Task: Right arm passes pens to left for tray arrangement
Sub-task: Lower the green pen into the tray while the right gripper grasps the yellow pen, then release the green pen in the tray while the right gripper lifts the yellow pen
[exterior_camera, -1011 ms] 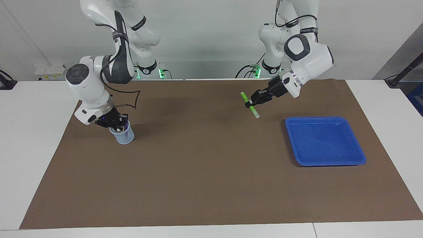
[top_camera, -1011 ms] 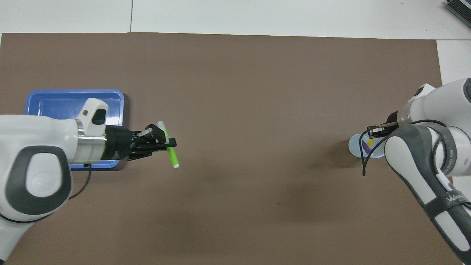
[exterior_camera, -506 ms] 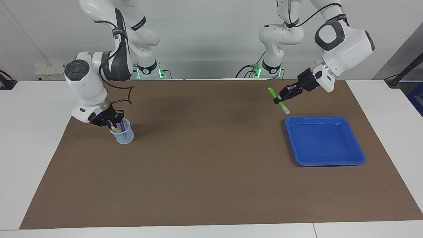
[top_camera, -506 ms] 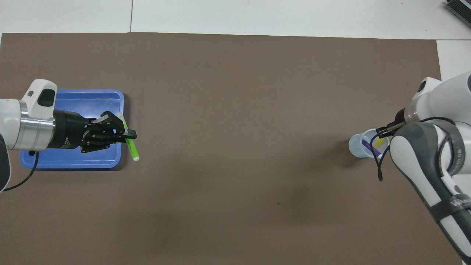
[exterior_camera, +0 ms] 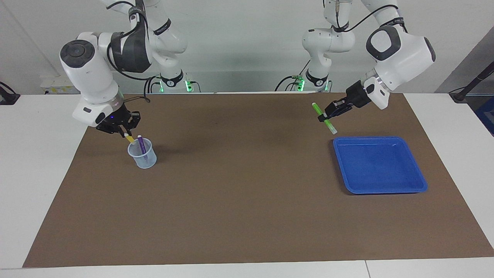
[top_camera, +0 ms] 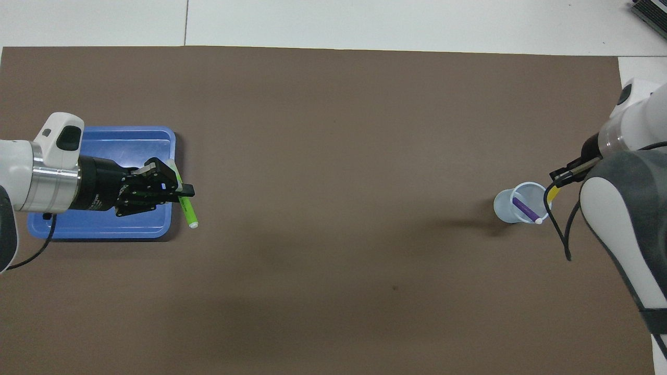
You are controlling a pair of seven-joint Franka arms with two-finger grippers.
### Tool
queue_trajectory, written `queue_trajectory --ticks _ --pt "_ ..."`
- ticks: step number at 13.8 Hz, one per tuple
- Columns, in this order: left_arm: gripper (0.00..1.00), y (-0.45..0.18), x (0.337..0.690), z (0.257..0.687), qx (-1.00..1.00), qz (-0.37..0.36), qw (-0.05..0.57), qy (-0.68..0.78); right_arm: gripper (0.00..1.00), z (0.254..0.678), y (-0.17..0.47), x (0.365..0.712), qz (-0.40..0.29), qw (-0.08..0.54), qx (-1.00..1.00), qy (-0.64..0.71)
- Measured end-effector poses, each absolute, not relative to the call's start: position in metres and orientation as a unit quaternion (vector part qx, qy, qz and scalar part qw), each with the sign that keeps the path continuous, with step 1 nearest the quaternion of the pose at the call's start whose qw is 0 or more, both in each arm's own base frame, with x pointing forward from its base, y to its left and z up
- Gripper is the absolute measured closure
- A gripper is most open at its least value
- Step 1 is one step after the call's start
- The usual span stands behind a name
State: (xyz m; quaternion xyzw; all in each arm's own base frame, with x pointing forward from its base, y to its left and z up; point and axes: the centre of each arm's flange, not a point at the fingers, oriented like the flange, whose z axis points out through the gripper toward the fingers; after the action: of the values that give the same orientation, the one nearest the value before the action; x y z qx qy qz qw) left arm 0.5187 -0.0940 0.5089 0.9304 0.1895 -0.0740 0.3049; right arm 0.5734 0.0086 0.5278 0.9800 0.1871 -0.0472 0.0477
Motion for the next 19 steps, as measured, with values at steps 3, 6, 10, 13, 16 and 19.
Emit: queue_trajectory --ticks 3,6,10,13,16,19 --pt "0.81 -0.092 0.518 0.508 0.936 -0.071 0.290 0.185 0.81 0.553 0.037 0.573 -0.030 0.025 0.980 0.194" --pt "0.81 -0.091 0.518 0.507 0.940 -0.069 0.280 0.182 0.81 0.562 0.047 0.572 -0.019 -0.021 0.988 0.153" --pt "0.81 -0.087 0.518 0.506 0.950 -0.063 0.253 0.172 0.81 0.567 0.062 0.574 -0.010 -0.099 0.993 0.064" --pt "0.81 -0.082 0.518 0.505 0.961 -0.055 0.219 0.161 0.81 0.571 0.078 0.577 0.000 -0.147 0.989 -0.001" --pt "0.81 -0.075 0.518 0.505 0.974 -0.043 0.172 0.143 0.81 0.576 0.105 0.580 0.001 -0.192 0.979 -0.071" --pt "0.81 -0.066 0.518 0.504 0.983 -0.033 0.137 0.115 0.81 0.574 0.132 0.578 -0.009 -0.229 0.964 -0.134"
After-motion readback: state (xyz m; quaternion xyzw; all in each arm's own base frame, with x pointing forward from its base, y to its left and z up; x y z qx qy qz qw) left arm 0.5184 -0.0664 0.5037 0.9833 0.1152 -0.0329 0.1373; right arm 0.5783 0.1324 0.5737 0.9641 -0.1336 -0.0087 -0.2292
